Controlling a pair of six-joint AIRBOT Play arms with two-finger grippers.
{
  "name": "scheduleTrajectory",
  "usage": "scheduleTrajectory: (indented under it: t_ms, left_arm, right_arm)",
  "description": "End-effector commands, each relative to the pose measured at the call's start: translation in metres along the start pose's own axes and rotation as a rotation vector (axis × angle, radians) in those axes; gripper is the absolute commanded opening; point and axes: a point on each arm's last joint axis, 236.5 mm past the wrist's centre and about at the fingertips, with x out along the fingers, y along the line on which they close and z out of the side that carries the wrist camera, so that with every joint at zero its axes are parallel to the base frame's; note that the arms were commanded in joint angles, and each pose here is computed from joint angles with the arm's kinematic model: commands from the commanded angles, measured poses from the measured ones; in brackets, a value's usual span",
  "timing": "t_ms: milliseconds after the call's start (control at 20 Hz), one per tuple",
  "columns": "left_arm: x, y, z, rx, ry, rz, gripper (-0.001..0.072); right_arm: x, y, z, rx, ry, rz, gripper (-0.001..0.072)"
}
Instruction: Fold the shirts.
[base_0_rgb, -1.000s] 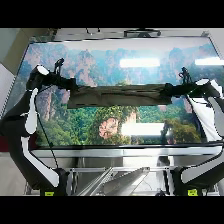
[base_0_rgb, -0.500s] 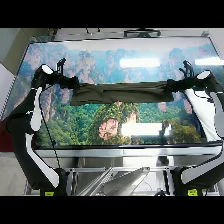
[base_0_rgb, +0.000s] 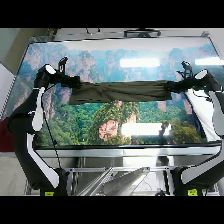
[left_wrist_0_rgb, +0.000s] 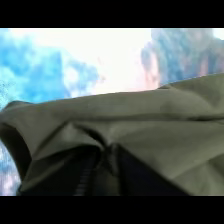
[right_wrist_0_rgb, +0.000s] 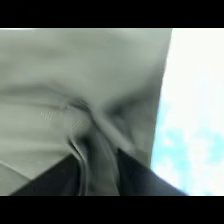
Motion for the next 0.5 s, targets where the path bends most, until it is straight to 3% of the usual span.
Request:
scheduleTrajectory:
  t_ms: [0,100,450]
  left_arm:
    - [-0.008,-0.010,0.002,0.002,-0.006,-0.021,0.0296]
    - [-0.027,-0.012,0.010,0.010,-0.037,-0.017,0.0294]
    - [-0.087,-0.014,0.032,0.022,-0.137,-0.002,0.0293]
  right_arm:
    - [-0.013,0.007,0.004,-0.026,0.013,0.010,0.0329]
    - [-0.029,0.002,0.016,-0.069,-0.010,-0.034,0.0607]
    - [0.005,-0.009,0.004,0.027,0.040,0.004,0.0620]
